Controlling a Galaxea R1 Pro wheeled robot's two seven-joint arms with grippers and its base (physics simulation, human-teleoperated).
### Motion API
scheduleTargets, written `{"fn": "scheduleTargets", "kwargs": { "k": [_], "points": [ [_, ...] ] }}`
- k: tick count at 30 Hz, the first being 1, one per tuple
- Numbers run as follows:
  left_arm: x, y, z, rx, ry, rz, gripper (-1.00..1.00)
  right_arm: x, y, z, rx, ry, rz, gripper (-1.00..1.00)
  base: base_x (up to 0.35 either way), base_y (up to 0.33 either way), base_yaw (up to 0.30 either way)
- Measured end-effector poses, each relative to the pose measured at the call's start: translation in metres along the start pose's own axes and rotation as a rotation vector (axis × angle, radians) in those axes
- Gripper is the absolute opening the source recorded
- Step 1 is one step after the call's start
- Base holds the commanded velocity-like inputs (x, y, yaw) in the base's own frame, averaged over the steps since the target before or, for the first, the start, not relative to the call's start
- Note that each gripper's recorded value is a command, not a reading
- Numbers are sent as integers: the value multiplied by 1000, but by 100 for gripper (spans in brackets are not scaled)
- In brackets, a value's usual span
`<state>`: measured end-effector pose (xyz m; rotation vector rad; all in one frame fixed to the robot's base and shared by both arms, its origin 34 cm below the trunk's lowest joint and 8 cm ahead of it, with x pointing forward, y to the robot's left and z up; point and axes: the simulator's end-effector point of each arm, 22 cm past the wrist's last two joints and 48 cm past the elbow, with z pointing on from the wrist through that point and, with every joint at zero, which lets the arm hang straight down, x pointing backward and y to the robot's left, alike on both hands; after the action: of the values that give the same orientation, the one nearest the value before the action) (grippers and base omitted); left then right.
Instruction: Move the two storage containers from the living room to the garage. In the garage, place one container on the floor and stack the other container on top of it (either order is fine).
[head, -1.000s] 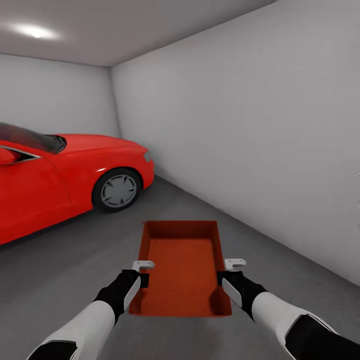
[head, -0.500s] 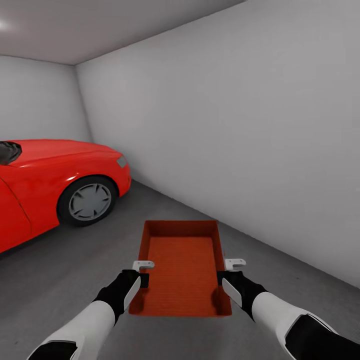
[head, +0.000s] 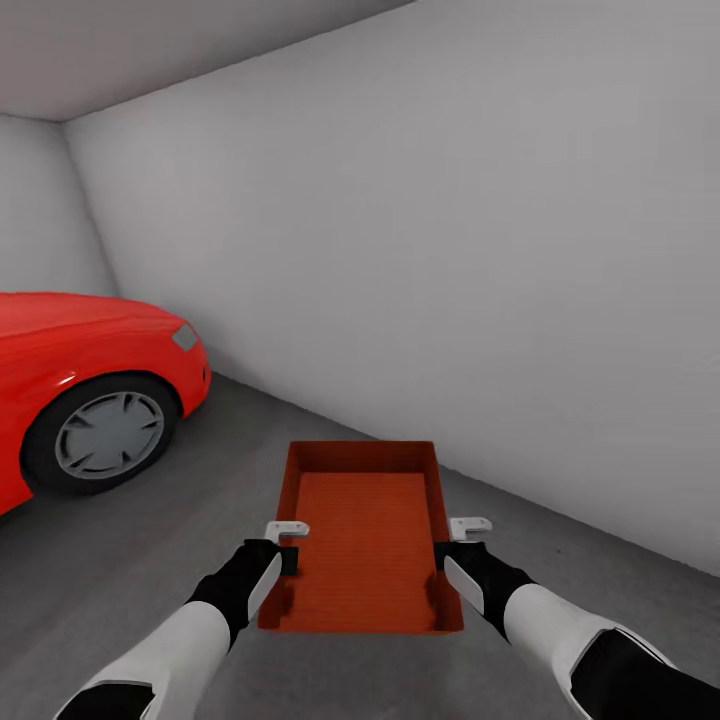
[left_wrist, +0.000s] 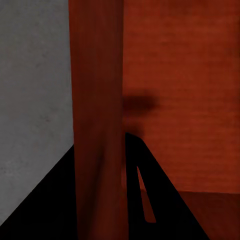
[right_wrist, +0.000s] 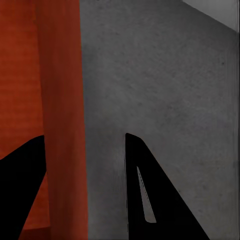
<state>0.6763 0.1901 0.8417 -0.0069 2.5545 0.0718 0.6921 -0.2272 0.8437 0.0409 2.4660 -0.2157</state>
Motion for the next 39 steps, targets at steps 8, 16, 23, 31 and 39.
{"fn": "scheduleTargets", "kwargs": {
  "k": [8, 16, 23, 31, 39],
  "points": [
    [-1, 0, -1, 0, -3, 0, -100, -1, 0, -1, 0, -3, 1, -100, 322, 0, -282],
    [-3, 0, -2, -1, -7, 0, -100, -3, -1, -2, 0, -7, 1, -100, 307, 0, -282],
    [-5, -1, -3, -2, -11, 0, -100, -5, -2, -2, 0, -10, 2, -100, 88, 0, -282],
    [-6, -1, -4, -2, -13, 0, -100, -6, -2, -3, 0, -13, 2, -100, 3, 0, -282],
    [-7, -1, -5, -2, -16, 0, -100, -8, -2, -4, 0, -16, 3, -100, 0, 0, -282]
  ]
}}
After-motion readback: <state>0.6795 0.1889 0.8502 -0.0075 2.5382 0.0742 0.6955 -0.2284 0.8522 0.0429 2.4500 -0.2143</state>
